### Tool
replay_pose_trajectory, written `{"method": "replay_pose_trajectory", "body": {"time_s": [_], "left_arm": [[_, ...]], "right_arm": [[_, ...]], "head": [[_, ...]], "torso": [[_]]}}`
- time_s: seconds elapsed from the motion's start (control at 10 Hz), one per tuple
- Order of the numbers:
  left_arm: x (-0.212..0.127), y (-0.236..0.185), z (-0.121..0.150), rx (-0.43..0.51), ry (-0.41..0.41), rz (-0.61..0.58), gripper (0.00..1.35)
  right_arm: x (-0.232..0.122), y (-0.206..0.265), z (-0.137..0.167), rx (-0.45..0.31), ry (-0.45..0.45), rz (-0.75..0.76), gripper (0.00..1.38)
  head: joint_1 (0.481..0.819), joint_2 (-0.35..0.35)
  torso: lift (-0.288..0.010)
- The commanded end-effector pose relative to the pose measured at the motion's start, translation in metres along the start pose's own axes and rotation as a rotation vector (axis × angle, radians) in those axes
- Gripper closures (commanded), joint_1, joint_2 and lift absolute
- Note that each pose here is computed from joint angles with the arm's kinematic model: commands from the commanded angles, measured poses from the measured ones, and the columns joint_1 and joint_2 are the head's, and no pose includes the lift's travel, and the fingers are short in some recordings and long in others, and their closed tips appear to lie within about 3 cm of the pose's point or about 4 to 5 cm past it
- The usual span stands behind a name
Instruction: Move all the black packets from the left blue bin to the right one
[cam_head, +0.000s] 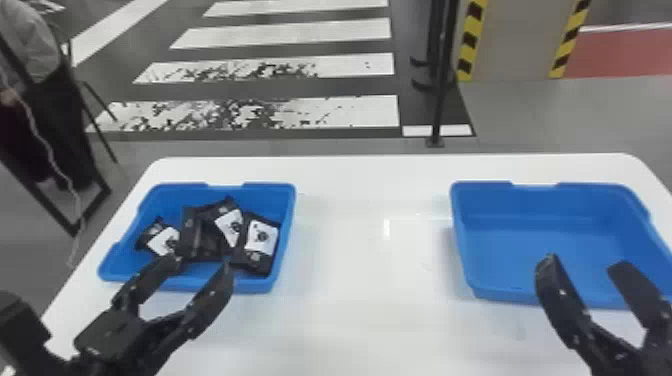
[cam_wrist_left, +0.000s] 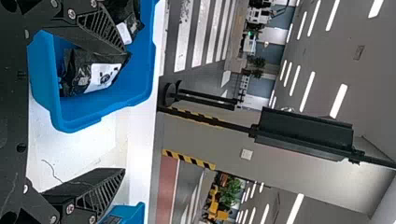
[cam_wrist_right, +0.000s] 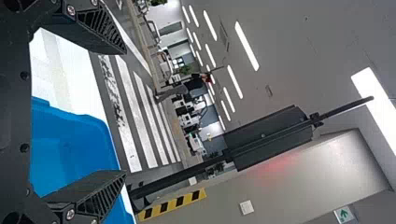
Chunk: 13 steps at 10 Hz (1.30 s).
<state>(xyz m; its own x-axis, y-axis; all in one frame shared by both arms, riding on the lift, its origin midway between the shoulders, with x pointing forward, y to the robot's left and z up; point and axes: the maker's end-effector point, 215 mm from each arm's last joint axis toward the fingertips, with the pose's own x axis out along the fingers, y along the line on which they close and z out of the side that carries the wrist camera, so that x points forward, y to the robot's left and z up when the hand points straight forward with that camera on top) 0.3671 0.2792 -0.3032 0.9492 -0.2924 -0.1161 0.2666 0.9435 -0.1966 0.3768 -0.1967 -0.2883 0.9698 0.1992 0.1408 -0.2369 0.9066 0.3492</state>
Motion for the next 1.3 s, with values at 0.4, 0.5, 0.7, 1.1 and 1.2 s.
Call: {"method": "replay_pose_trajectory", "body": {"time_s": [0.4, 0.5, 0.7, 1.1, 1.2], "left_arm": [[0.001, 0.000, -0.001, 0.001, 0.003, -0.001, 0.16], [0.001, -0.001, -0.002, -0.001, 0.006, -0.002, 0.16], [0.002, -0.001, -0.002, -0.002, 0.008, -0.003, 0.16], [0.016, 0.002, -0.010, -0.013, 0.050, -0.005, 0.16], [0.024, 0.011, -0.016, -0.017, 0.070, 0.001, 0.16]], "right_arm": [[0.000, 0.000, 0.000, -0.001, 0.000, 0.001, 0.12], [0.000, 0.000, 0.000, -0.001, 0.000, 0.001, 0.12], [0.000, 0.000, 0.000, -0.001, 0.000, 0.001, 0.12], [0.000, 0.000, 0.000, -0.001, 0.001, 0.002, 0.12], [0.000, 0.000, -0.001, 0.001, 0.003, 0.003, 0.12]], "head": [[0.695, 0.127], [0.695, 0.126], [0.695, 0.125], [0.695, 0.118], [0.695, 0.117]], "torso": [[-0.185], [-0.185], [-0.185], [-0.185], [-0.185]]}}
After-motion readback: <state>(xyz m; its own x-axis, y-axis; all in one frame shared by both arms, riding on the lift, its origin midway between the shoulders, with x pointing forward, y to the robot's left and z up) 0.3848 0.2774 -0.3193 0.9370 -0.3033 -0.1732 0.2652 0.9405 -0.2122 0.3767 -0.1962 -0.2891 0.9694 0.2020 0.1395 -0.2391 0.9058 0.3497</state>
